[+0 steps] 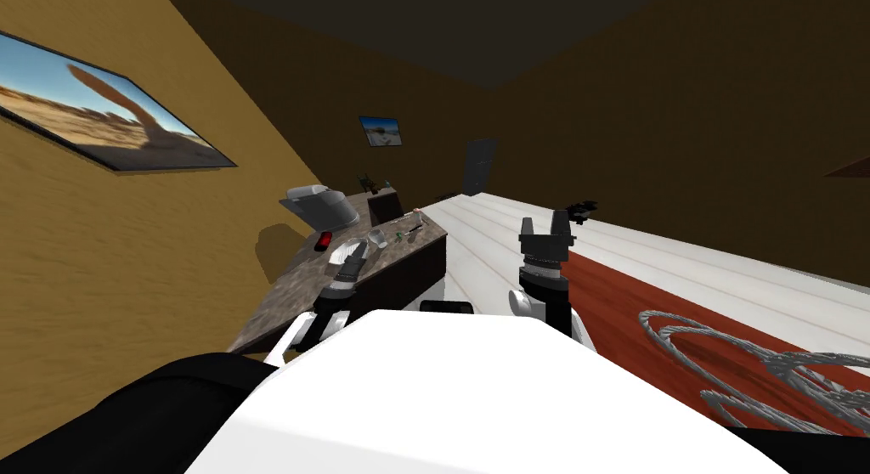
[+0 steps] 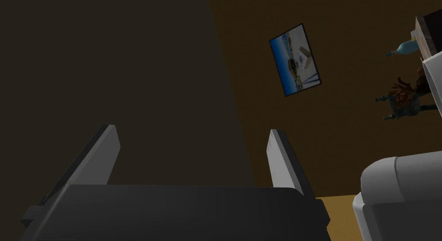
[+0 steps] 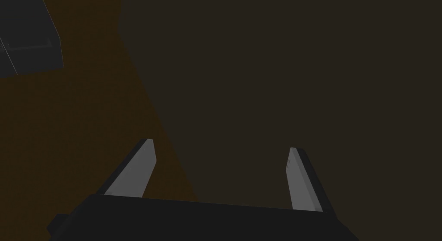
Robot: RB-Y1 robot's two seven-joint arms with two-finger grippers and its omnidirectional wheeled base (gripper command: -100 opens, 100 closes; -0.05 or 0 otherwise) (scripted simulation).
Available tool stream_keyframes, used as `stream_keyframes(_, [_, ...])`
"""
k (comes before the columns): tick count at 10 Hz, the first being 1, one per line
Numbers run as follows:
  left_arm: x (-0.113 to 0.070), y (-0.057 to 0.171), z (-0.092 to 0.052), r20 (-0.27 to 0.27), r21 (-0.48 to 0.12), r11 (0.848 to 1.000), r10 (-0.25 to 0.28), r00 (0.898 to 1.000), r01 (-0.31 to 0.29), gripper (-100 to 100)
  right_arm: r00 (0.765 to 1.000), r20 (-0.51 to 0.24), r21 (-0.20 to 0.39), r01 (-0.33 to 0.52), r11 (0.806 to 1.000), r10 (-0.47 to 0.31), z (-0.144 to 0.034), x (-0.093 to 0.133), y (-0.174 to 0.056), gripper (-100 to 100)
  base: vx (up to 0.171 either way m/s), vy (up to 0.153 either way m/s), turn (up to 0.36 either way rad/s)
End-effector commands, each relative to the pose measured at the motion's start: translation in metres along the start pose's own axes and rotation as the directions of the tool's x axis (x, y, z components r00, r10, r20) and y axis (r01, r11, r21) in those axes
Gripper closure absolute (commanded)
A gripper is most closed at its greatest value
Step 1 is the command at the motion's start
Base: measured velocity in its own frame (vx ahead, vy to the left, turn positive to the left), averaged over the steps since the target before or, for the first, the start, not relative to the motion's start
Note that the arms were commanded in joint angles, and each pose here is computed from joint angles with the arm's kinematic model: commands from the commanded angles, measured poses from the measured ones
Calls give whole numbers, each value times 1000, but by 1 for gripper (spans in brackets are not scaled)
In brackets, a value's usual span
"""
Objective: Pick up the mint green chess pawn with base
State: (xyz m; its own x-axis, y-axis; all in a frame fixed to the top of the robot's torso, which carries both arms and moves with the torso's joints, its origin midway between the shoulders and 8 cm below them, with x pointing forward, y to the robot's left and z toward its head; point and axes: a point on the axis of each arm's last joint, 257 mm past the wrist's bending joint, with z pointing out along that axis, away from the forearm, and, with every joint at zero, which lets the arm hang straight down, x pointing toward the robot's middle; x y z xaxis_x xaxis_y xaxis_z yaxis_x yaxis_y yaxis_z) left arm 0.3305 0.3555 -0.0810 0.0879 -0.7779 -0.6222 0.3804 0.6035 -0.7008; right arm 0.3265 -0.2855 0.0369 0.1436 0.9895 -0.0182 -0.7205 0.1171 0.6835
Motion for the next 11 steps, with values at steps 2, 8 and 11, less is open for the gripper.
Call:
stream_keyframes(2, [-7, 28, -21, -63, -56, 997, 44, 997, -47, -100, 1000, 0, 0, 0, 1000, 0, 0, 0, 0, 0, 2, -85, -68])
stream_keyframes(8, [-25, 92, -80, -243, -208, 967, 95, 965, -147, -100, 1000, 0, 0, 0, 1000, 0, 0, 0, 0, 0, 26, -97, -164])
stream_keyframes(11, [-31, 110, -100, -287, -258, 952, 88, 954, -166, -100, 1000, 0, 0, 0, 1000, 0, 0, 0, 0, 0, 63, -64, -117])
